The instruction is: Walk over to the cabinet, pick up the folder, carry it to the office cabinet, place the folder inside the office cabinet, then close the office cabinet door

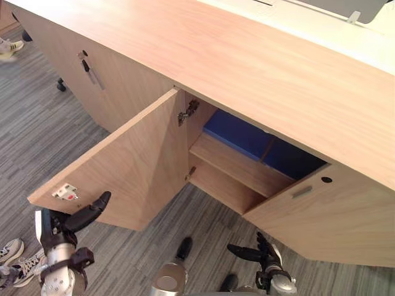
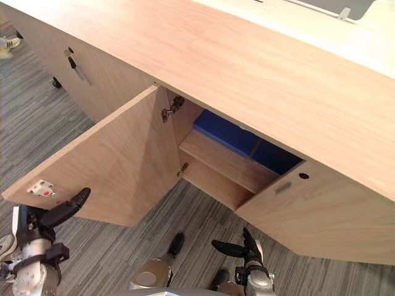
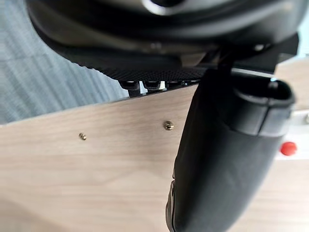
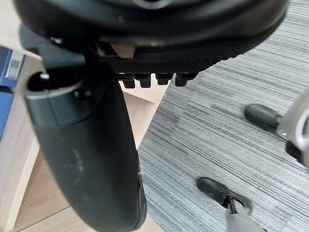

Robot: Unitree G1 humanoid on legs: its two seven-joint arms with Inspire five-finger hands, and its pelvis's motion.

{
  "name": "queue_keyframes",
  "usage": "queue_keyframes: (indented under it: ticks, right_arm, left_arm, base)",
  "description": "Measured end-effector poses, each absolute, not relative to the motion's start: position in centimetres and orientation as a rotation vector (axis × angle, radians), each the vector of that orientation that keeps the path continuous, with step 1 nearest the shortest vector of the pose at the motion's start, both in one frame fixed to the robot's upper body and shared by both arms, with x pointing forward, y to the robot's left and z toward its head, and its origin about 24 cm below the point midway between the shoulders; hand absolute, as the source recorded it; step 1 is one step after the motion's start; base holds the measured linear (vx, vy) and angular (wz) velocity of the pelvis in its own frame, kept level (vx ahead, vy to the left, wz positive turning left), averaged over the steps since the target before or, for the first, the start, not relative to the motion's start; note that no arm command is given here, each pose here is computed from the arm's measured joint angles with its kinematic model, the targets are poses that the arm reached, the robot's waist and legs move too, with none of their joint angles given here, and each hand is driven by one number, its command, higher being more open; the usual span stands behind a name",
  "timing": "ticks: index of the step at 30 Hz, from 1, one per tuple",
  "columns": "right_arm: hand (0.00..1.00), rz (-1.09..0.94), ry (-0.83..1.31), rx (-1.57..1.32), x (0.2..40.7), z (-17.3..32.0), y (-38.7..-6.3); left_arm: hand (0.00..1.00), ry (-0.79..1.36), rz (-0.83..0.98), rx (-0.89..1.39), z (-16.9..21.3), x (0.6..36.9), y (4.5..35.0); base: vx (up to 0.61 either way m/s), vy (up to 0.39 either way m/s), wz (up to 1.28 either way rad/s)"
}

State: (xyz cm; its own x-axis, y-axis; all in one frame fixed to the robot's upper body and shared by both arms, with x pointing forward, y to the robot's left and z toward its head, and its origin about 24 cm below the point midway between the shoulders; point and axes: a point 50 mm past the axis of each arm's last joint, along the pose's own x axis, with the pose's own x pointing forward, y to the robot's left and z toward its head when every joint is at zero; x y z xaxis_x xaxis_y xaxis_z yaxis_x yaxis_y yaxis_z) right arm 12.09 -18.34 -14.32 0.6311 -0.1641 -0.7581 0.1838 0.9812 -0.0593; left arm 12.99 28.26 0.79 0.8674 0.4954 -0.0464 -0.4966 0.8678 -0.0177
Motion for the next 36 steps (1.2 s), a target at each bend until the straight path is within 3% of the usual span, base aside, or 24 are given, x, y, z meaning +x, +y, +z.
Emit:
queue_keyframes:
  ticks: [9, 12, 14, 17, 18, 20, 24, 27, 36]
  right_arm:
    - [1.00, -0.222, 0.840, 0.060, 12.8, -14.1, -18.0]
    - [1.00, -0.217, 0.819, 0.066, 13.8, -13.8, -17.5]
    - [1.00, -0.216, 0.811, 0.043, 14.3, -13.7, -17.9]
    - [1.00, -0.174, 0.785, 0.033, 15.5, -13.2, -17.3]
    - [1.00, -0.173, 0.778, 0.034, 15.8, -13.1, -17.2]
    - [1.00, -0.177, 0.785, 0.033, 15.7, -13.2, -17.2]
    - [1.00, -0.187, 0.812, 0.020, 14.9, -13.5, -17.8]
    - [1.00, -0.205, 0.810, 0.031, 14.9, -13.5, -18.1]
    - [1.00, -0.223, 0.819, 0.040, 14.6, -13.6, -18.9]
  left_arm:
    - [1.00, 0.279, 0.313, -0.088, -4.0, 10.5, 22.0]
    - [1.00, 0.458, 0.060, -0.028, -7.0, 10.0, 17.7]
    - [1.00, 0.464, -0.092, 0.016, -7.4, 11.5, 15.0]
    - [1.00, 0.355, -0.259, 0.157, -6.1, 16.9, 13.6]
    - [1.00, 0.233, -0.324, 0.211, -4.0, 20.1, 12.4]
    - [1.00, 0.108, -0.356, 0.257, -1.5, 22.8, 11.6]
    - [1.00, -0.107, -0.276, 0.323, 3.3, 26.7, 12.8]
    - [1.00, -0.138, -0.112, 0.384, 4.8, 28.5, 16.3]
    - [1.00, -0.004, 0.031, 0.450, 3.1, 28.7, 20.3]
  base:
    - [-0.10, 0.046, -0.22]
    - [-0.05, 0.128, -1.00]
    - [0.06, 0.214, -1.45]
    - [0.00, 0.223, -1.35]
    - [-0.06, 0.154, -0.81]
    - [-0.07, 0.154, -0.76]
    - [-0.01, 0.063, -0.73]
    - [0.04, 0.006, -0.17]
    - [0.13, -0.031, 0.27]
